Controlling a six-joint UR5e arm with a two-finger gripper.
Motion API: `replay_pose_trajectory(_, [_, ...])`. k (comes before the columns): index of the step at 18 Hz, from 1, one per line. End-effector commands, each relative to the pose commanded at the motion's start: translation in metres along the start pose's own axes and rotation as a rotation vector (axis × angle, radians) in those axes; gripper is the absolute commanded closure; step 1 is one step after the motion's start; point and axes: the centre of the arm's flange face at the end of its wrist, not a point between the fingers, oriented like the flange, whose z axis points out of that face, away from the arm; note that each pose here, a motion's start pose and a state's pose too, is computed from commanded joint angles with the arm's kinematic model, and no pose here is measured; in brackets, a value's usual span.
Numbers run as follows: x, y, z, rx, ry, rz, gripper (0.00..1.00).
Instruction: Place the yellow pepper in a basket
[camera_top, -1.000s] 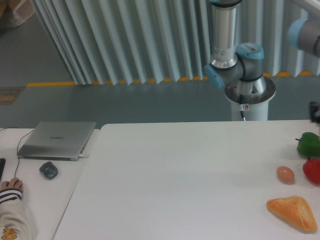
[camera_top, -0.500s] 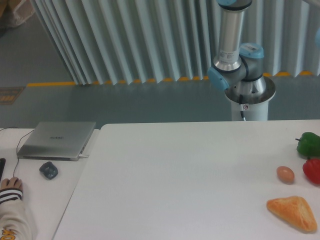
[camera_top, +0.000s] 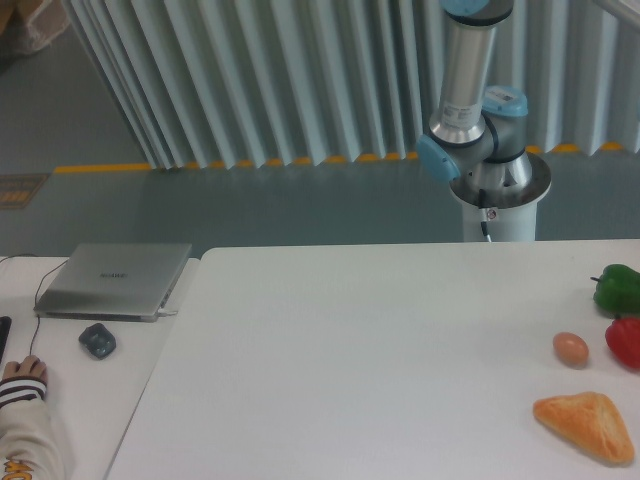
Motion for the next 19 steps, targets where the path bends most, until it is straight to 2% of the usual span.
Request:
replay_pose_trajectory(1, [0.007, -0.022, -0.016, 0.055, 0.022, 0.052, 0.00])
replay_pose_trajectory(3, [0.019, -0.056, -0.061, 0.178, -0.015, 0.111, 0.00])
replay_pose_trajectory(4, [0.022, -0.062, -0.066, 0.217, -0.013, 0.167, 0.00])
replay_pose_trajectory(6, [0.029, -0.068, -0.076, 0.224, -0.026, 0.380, 0.00])
replay_pose_trajectory(7, [0.036, -0.068, -0.076, 0.220, -0.007, 0.523, 0.00])
replay_pose_trajectory(8, [0.037, -0.068, -0.075, 0.219, -0.001, 0.572, 0.00])
replay_pose_trajectory(11, [0.042, -0.074, -0.057, 0.209, 0.039, 0.591, 0.00])
replay_pose_trajectory(15, [0.042, -0.078, -0.049, 0.209, 0.048, 0.607, 0.00])
replay_pose_trajectory(19, [0.042, -0.075, -0.043, 0.162, 0.059, 0.612, 0.00])
